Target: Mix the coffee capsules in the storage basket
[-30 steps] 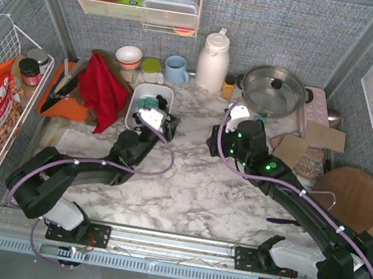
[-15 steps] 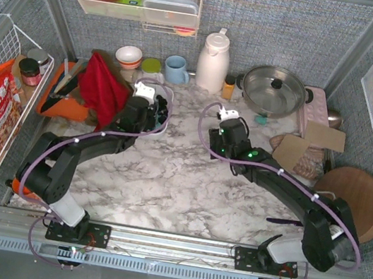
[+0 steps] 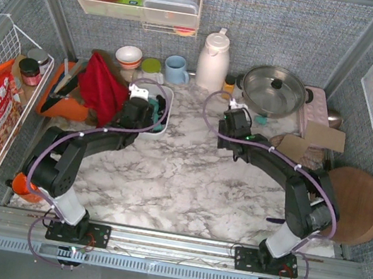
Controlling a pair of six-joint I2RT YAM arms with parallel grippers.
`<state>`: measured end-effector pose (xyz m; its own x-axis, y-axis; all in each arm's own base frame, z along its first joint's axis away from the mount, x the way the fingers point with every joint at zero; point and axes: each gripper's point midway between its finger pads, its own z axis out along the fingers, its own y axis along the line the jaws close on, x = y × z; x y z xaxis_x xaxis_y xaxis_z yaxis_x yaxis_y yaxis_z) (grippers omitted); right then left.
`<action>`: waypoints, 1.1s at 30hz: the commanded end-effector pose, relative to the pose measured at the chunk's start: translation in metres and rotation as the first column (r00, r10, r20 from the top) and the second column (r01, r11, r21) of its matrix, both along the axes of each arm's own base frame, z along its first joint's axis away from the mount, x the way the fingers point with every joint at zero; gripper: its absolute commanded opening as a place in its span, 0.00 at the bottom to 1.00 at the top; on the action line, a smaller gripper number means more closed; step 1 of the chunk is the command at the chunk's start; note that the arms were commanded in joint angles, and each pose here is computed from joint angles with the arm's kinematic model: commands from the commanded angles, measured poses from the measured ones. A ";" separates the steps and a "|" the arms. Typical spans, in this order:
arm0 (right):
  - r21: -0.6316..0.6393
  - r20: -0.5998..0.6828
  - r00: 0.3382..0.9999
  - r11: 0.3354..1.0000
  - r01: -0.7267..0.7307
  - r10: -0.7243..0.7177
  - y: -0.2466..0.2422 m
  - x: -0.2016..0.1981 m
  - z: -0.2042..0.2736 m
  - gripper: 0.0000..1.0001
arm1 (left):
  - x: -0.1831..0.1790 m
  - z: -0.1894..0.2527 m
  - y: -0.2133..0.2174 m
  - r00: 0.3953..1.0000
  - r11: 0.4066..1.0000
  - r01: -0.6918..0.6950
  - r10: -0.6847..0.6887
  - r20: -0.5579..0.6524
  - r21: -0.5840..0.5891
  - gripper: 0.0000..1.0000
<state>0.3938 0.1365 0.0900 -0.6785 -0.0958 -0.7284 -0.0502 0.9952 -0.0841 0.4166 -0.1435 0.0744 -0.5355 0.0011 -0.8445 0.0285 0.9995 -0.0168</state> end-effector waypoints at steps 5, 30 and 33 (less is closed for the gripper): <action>0.047 0.001 0.992 0.991 0.123 -0.123 -0.024 0.022 0.001 0.65 | 0.002 0.029 -0.007 0.999 0.997 0.007 -0.003 0.053 -0.075 0.77; 0.096 -0.119 0.959 0.958 0.270 -0.258 -0.064 0.038 -0.059 0.52 | -0.025 0.081 -0.061 0.926 0.929 0.317 -0.261 0.273 -0.188 0.77; 0.101 -0.118 0.959 0.957 0.270 -0.258 -0.065 0.040 -0.062 0.48 | -0.026 0.080 -0.068 0.919 0.921 0.340 -0.282 0.275 -0.191 0.77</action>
<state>0.4251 0.0682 0.0270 -0.7641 0.1513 -0.6272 0.2051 0.9786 -0.0137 0.3867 -0.1986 0.1412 -0.3639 -0.0582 -0.9296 0.3213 0.9289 -0.1839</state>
